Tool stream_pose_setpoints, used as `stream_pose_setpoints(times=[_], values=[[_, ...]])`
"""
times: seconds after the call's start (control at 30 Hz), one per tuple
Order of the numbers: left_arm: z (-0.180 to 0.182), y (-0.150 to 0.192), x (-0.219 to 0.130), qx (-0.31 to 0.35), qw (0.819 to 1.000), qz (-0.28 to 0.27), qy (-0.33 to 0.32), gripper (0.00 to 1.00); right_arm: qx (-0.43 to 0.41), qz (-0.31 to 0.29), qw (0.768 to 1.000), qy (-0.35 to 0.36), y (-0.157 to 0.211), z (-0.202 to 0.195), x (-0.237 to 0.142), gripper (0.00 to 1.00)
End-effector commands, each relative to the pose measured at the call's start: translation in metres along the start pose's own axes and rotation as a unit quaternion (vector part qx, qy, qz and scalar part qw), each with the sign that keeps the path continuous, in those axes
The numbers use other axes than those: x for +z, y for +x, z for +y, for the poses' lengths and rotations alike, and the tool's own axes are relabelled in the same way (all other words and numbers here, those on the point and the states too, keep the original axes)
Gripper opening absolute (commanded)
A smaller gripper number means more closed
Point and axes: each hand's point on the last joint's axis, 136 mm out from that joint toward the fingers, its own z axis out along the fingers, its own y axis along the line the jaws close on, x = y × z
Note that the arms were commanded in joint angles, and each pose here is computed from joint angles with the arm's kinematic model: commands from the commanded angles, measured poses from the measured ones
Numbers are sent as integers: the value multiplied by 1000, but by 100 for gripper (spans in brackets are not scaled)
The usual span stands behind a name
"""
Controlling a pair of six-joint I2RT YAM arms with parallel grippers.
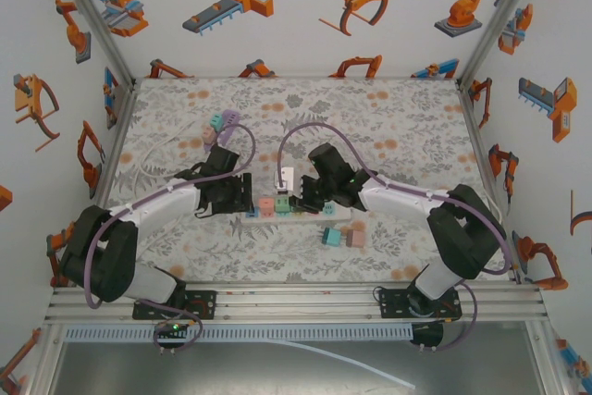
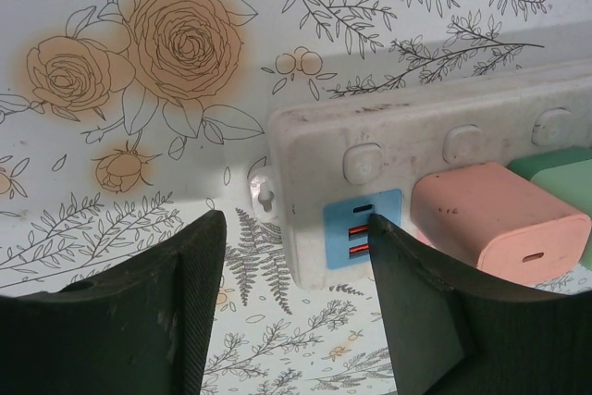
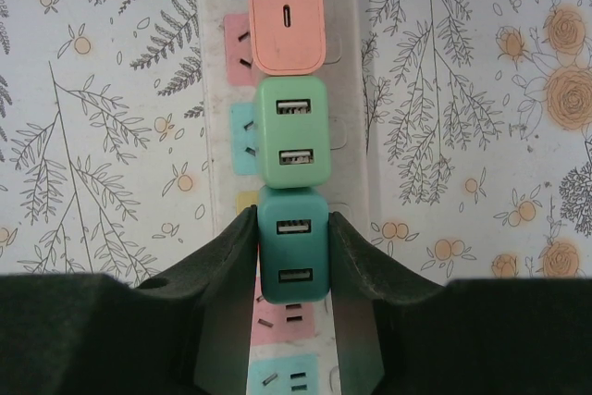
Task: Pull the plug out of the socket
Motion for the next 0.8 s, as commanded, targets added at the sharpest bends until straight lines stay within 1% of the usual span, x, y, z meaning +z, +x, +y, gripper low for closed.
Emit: stream_pose_setpoints(times=[0.0, 0.33, 0.77], values=[[26, 32, 15, 23, 996, 52, -67, 60, -20, -42, 999, 19, -33, -13, -12, 18], [26, 32, 16, 33, 995, 51, -79, 59, -25, -44, 998, 41, -37, -18, -24, 17], [24, 32, 16, 43, 994, 51, -88, 57, -27, -49, 997, 52, -42, -19, -34, 16]])
